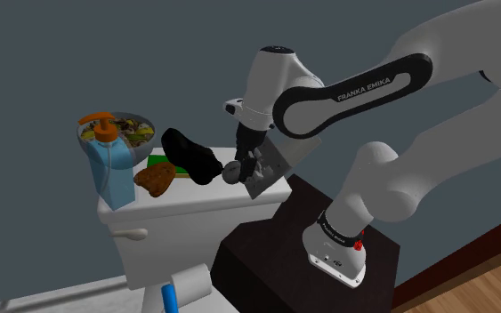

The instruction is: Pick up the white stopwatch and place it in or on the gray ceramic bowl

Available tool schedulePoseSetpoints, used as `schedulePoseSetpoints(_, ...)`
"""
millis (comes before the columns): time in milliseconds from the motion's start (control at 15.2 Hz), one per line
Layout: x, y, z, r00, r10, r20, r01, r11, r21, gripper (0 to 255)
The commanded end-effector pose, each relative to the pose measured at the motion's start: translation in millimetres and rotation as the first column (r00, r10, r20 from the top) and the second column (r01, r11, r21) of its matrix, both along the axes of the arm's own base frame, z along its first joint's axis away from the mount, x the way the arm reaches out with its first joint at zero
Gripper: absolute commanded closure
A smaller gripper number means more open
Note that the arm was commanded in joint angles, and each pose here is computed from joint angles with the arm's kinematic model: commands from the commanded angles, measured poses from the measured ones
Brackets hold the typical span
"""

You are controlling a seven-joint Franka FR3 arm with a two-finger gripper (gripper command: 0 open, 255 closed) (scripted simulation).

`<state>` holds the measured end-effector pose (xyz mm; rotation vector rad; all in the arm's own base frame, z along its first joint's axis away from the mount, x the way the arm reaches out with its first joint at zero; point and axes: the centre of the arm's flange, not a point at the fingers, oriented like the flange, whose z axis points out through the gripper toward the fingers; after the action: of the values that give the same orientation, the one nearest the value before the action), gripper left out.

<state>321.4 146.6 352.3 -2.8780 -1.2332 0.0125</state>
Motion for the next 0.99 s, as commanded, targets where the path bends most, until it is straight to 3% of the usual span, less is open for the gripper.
schedulePoseSetpoints(0, 0.0, -0.1, -1.1, 1.000, 0.000, 0.000, 0.000, 1.000, 0.000, 0)
schedulePoseSetpoints(264, 0.0, -0.1, -1.1, 1.000, 0.000, 0.000, 0.000, 1.000, 0.000, 0)
schedulePoseSetpoints(330, 0.0, -0.1, -1.1, 1.000, 0.000, 0.000, 0.000, 1.000, 0.000, 255)
schedulePoseSetpoints(924, 0.0, -0.1, -1.1, 1.000, 0.000, 0.000, 0.000, 1.000, 0.000, 255)
